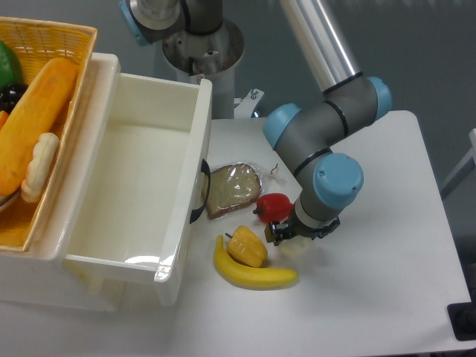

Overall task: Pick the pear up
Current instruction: 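Lift the grasped white pear up off the table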

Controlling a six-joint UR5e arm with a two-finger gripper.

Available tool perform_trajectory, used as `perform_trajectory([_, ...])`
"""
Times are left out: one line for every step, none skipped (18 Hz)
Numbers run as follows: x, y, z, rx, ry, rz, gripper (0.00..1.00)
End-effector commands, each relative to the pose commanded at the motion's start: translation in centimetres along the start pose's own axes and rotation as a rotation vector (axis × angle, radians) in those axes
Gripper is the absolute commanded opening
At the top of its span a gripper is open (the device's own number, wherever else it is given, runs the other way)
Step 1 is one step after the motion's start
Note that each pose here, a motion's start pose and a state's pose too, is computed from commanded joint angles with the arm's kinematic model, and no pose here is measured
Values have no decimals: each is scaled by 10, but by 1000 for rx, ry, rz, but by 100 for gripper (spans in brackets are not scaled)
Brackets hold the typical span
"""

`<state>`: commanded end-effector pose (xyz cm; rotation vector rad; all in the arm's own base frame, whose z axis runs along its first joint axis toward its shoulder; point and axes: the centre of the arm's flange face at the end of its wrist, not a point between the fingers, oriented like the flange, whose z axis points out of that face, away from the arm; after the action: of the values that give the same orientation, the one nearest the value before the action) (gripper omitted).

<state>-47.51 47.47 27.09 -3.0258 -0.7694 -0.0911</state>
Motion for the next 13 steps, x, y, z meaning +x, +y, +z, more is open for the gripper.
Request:
perform_trajectory([2,1,-7,6,-5,31,70])
perform_trajectory([3,2,-13,14,-10,55,70])
perform_trajectory([4,3,-19,22,-15,72,70])
perform_trajectory([6,4,-26,31,-20,99,70])
perform_trajectory([7,6,-34,41,-26,127,70])
perform_trajectory([9,8,-43,50,-35,170,70])
perform_trajectory([12,10,-51,60,-43,223,70])
perform_trajectory([13,13,-58,63,-51,269,70])
perform_trajectory([15,16,-64,69,-58,310,70])
perform_trajectory([17,18,-68,73,-62,333,70])
perform_trajectory([19,21,-72,70,-61,351,70])
perform_trajectory([19,24,-76,63,-57,372,70])
perform_trajectory([20,27,-80,58,-54,403,70])
